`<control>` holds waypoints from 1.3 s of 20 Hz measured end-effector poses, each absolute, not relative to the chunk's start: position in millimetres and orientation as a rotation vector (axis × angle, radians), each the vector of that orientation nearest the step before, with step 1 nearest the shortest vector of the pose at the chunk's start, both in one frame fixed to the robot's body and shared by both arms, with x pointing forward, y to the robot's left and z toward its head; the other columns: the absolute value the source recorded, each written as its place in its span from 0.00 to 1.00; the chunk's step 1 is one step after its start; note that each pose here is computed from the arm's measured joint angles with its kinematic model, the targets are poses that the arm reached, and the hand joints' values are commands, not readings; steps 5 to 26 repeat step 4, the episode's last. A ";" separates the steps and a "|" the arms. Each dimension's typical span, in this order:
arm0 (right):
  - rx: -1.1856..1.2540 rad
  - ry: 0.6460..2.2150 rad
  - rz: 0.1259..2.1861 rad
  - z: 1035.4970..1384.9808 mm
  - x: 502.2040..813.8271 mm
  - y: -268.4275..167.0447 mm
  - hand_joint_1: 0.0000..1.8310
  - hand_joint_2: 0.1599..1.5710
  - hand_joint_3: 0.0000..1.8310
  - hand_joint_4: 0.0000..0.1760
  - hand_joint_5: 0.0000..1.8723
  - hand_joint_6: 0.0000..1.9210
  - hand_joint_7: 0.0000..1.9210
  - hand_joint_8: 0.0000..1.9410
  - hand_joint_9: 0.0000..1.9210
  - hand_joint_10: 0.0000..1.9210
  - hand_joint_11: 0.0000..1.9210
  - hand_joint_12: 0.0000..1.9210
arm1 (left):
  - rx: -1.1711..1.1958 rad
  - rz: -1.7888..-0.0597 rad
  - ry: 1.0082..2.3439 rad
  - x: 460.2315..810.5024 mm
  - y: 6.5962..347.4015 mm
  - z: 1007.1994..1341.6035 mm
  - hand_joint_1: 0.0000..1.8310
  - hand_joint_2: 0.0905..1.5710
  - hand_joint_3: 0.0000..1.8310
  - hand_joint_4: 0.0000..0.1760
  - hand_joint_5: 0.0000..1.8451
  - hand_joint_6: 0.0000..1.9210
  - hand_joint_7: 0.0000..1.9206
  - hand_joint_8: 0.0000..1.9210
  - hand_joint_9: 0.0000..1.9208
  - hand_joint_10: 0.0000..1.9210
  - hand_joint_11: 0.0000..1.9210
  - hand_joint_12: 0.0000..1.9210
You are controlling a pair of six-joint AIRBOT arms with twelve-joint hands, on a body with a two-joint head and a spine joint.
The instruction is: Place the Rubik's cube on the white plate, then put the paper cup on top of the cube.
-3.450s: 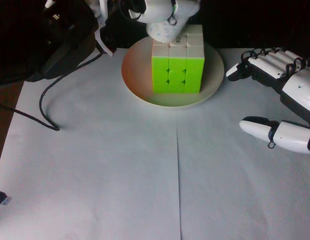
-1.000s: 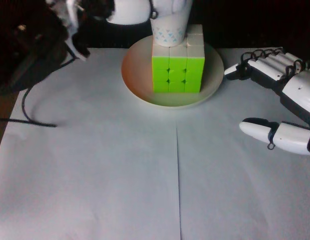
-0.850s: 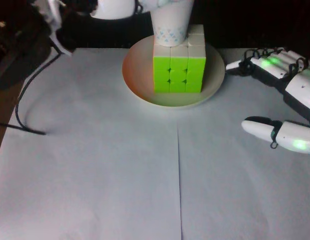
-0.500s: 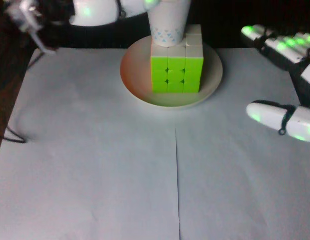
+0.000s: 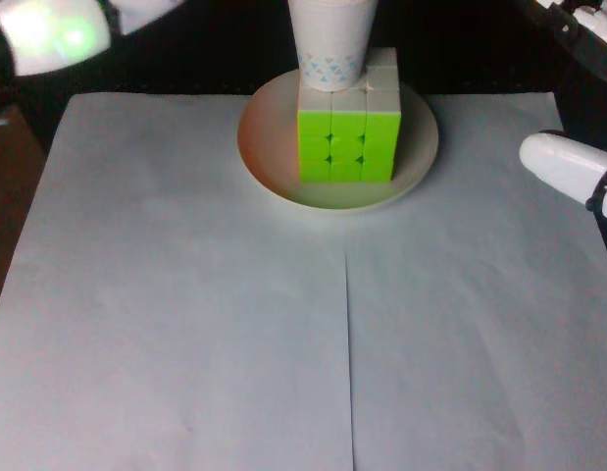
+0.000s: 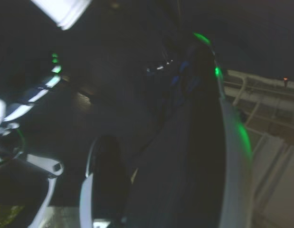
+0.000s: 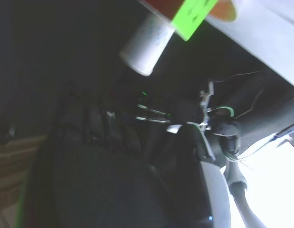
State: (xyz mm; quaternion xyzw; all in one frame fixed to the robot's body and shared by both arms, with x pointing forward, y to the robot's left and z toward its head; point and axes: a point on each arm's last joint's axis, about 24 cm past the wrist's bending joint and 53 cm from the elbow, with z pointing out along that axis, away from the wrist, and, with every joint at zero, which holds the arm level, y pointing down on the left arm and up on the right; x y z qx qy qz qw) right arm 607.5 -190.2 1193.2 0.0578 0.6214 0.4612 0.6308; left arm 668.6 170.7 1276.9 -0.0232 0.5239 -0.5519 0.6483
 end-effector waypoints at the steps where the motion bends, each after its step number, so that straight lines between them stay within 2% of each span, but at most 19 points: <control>1: 0.093 1.412 1.000 1200.0 605.1 -193.8 0.00 0.79 0.00 0.61 0.00 0.00 0.00 0.00 0.00 0.00 0.00 0.00 | -0.052 -1.237 1.174 664.3 178.9 1280.4 0.08 0.76 0.00 1.00 0.00 0.00 0.00 0.00 0.00 0.00 0.00 0.00; 2: 0.090 1.410 0.990 1201.2 604.9 -194.8 0.00 0.79 0.00 0.61 0.00 0.00 0.00 0.00 0.00 0.00 0.00 0.00 | -0.054 -1.234 1.173 664.0 179.9 1280.2 0.08 0.76 0.00 1.00 0.00 0.00 0.00 0.00 0.00 0.00 0.00 0.00; 3: 0.079 1.393 0.962 1207.7 602.8 -197.8 0.00 0.79 0.00 0.55 0.00 0.00 0.00 0.00 0.00 0.00 0.00 0.00 | -0.057 -1.225 1.168 662.6 182.5 1281.3 0.10 0.74 0.00 1.00 0.00 0.00 0.00 0.00 0.00 0.00 0.00 0.00; 4: 0.069 1.364 0.954 1216.3 601.8 -201.3 0.00 0.79 0.00 0.53 0.00 0.00 0.00 0.00 0.00 0.00 0.00 0.00 | -0.052 -1.212 1.165 659.8 185.6 1282.1 0.10 0.74 0.00 1.00 0.00 0.00 0.00 0.00 0.00 0.00 0.00 0.00; 26: 0.069 1.364 0.954 1216.3 601.8 -201.3 0.00 0.79 0.00 0.53 0.00 0.00 0.00 0.00 0.00 0.00 0.00 0.00 | -0.052 -1.212 1.165 659.8 185.6 1282.1 0.10 0.74 0.00 1.00 0.00 0.00 0.00 0.00 0.00 0.00 0.00 0.00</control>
